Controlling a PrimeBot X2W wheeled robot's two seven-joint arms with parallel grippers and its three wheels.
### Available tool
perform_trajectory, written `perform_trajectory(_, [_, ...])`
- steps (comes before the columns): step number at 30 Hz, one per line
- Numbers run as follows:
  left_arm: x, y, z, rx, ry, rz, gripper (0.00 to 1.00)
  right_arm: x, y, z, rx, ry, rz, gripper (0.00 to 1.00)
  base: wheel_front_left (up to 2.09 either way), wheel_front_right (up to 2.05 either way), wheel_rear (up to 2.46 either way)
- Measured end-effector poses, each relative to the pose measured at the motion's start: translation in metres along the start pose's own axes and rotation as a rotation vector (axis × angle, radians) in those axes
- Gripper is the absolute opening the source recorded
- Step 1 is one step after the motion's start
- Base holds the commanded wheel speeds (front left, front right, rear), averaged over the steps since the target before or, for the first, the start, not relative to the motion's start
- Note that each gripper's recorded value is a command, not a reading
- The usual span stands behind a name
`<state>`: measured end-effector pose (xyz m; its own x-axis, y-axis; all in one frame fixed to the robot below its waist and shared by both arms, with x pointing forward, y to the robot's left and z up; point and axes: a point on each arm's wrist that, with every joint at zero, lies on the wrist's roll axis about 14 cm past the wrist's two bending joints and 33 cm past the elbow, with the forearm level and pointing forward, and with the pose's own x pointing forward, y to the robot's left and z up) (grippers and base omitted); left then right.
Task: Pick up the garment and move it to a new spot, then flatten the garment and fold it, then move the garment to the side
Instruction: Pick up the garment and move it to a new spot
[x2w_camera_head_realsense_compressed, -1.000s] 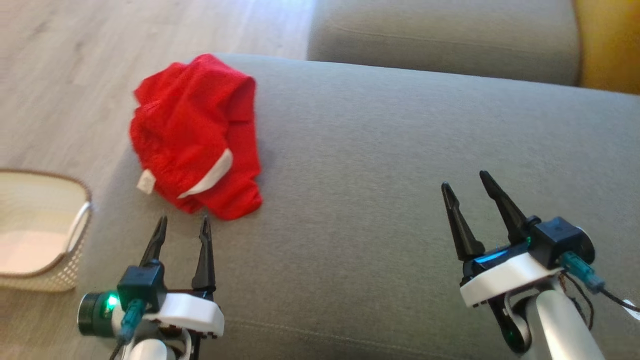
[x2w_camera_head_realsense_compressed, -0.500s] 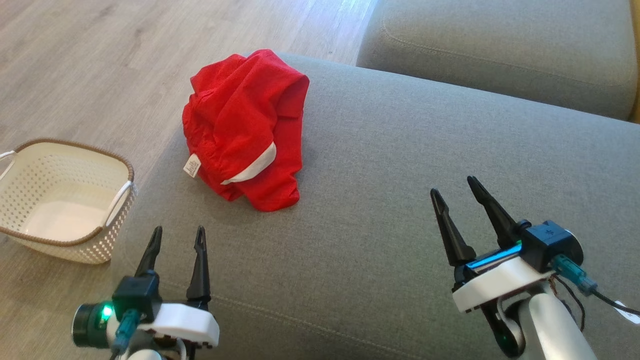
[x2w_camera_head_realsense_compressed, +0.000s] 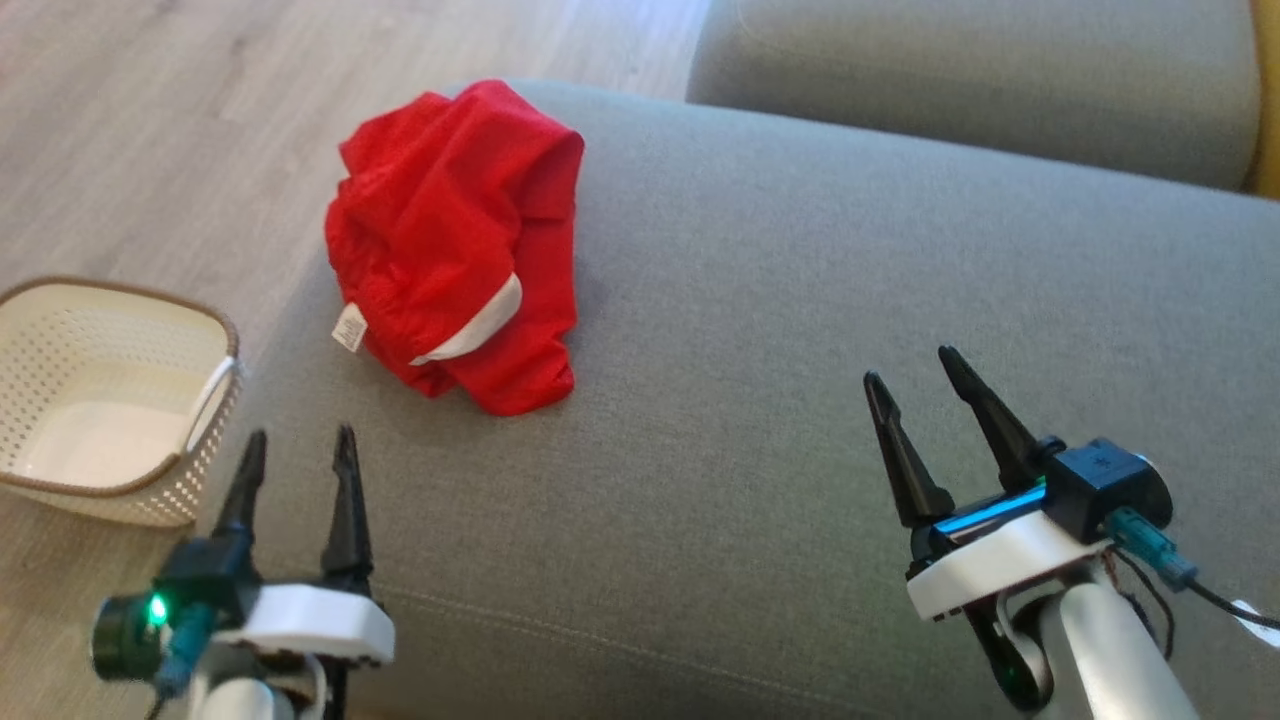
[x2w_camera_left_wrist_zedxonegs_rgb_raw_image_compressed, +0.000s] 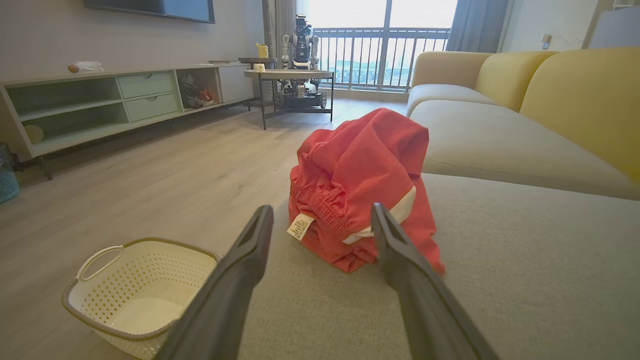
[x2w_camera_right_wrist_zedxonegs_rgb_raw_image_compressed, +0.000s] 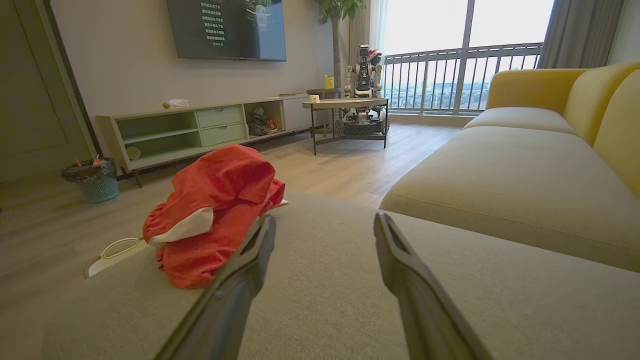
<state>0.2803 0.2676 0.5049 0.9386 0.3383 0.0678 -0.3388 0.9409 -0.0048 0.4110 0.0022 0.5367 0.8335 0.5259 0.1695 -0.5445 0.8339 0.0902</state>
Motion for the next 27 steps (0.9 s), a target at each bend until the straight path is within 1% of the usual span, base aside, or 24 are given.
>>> perform_trajectory(3, [0.016,-0.005,0.004,0.008,-0.009,-0.036,1.00,0.001,-0.010,-0.003,-0.010,0.002,-0.022,1.00,0.00,0.00,0.00])
perform_trajectory(7, [0.051,-0.017,0.015,0.043,-0.042,-0.108,1.00,0.011,-0.037,0.006,-0.025,-0.046,-0.079,1.00,0.00,0.00,0.00])
perform_trajectory(11, [0.091,-0.030,0.006,0.080,-0.018,-0.186,1.00,0.020,-0.060,0.007,-0.050,-0.068,-0.124,1.00,0.00,0.00,0.00])
perform_trajectory(15, [0.130,-0.041,-0.014,0.079,0.082,-0.236,1.00,0.018,-0.082,-0.009,-0.063,-0.036,-0.172,1.00,0.00,0.00,0.00])
perform_trajectory(19, [0.166,-0.049,-0.032,0.127,0.186,-0.275,1.00,0.015,-0.100,-0.020,-0.070,-0.015,-0.210,1.00,0.00,0.00,0.00])
perform_trajectory(20, [0.172,-0.051,-0.037,0.141,0.212,-0.284,1.00,0.015,-0.103,-0.022,-0.073,-0.012,-0.217,1.00,0.00,0.00,0.00])
perform_trajectory(27, [0.203,-0.067,-0.072,0.149,0.368,-0.316,1.00,0.010,-0.119,-0.040,-0.093,0.032,-0.248,1.00,0.00,0.00,0.00])
